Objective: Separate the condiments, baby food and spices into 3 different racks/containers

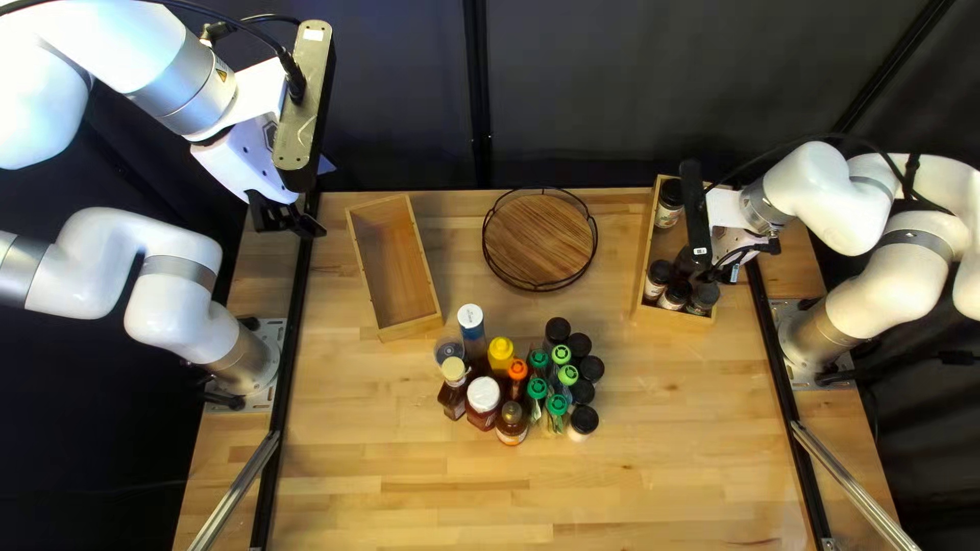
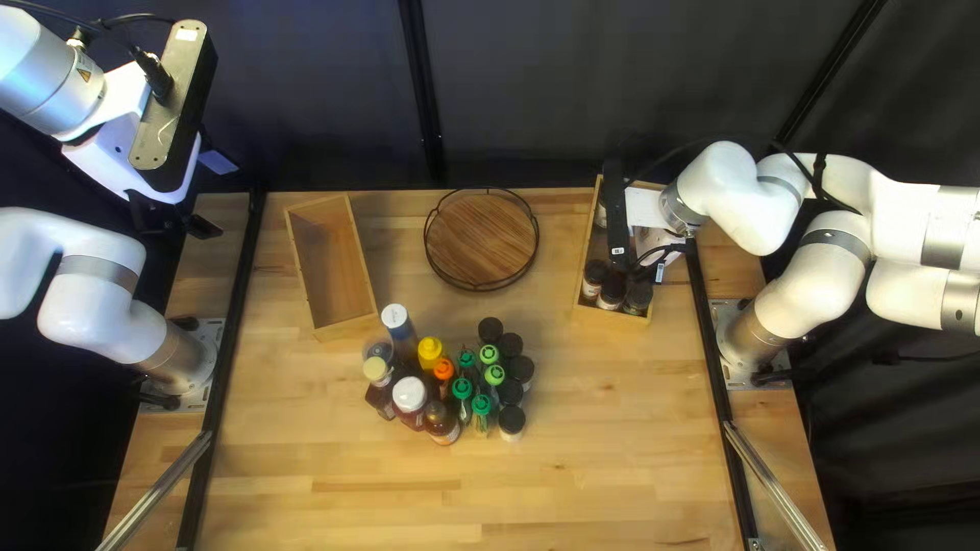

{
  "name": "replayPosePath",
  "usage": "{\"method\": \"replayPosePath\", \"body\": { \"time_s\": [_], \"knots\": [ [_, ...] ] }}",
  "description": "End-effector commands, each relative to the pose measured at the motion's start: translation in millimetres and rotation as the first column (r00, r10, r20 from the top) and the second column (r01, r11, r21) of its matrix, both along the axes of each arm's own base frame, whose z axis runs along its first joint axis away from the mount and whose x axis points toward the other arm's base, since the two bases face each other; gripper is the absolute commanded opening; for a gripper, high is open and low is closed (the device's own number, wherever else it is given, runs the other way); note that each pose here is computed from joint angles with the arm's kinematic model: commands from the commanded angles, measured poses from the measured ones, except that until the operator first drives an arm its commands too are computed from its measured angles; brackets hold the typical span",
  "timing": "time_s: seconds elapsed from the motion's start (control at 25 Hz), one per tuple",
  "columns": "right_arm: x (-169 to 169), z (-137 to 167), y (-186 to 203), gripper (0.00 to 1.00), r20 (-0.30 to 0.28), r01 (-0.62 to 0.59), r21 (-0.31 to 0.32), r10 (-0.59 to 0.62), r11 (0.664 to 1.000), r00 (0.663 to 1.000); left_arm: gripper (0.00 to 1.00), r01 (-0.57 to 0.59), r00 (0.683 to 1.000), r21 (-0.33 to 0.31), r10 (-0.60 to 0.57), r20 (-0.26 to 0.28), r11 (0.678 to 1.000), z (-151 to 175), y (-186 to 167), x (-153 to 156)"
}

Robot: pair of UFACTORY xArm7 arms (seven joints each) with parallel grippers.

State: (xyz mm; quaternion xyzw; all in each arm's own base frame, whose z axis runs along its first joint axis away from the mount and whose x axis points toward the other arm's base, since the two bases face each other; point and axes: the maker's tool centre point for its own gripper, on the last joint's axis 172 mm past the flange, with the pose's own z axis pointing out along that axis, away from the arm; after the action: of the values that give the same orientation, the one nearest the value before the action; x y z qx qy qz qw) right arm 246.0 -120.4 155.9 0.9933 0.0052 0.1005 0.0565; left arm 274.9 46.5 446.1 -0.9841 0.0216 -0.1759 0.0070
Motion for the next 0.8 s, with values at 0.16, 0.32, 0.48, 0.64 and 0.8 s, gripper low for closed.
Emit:
{"method": "replayPosePath", "body": {
  "time_s": [0.16,0.32,0.48,0.64,0.8],
  "knots": [
    [55.8,24.5,45.4,1.0,-0.074,-0.056,0.027,0.058,0.998,0.996,1.0,0.0,1.0,0.0,0.0,0.0,1.0,0.0,0.0,0.0],
    [83.7,26.0,74.6,1.0,-0.128,-0.093,0.034,0.097,0.995,0.987,1.0,0.0,1.0,0.0,0.0,0.0,1.0,0.0,0.0,0.0],
    [108.2,17.1,119.2,1.0,-0.187,-0.181,0.009,0.18,0.983,0.966,1.0,0.0,1.0,0.0,0.0,0.0,1.0,0.0,0.0,0.0],
    [118.6,2.7,136.2,1.0,-0.219,-0.301,-0.019,0.29,0.954,0.932,1.0,0.0,1.0,0.0,0.0,0.0,1.0,0.0,0.0,0.0],
    [128.3,-14.8,134.2,1.0,-0.231,-0.427,-0.051,0.405,0.903,0.885,1.0,0.0,1.0,0.0,0.0,0.0,1.0,0.0,0.0,0.0]
  ]
}}
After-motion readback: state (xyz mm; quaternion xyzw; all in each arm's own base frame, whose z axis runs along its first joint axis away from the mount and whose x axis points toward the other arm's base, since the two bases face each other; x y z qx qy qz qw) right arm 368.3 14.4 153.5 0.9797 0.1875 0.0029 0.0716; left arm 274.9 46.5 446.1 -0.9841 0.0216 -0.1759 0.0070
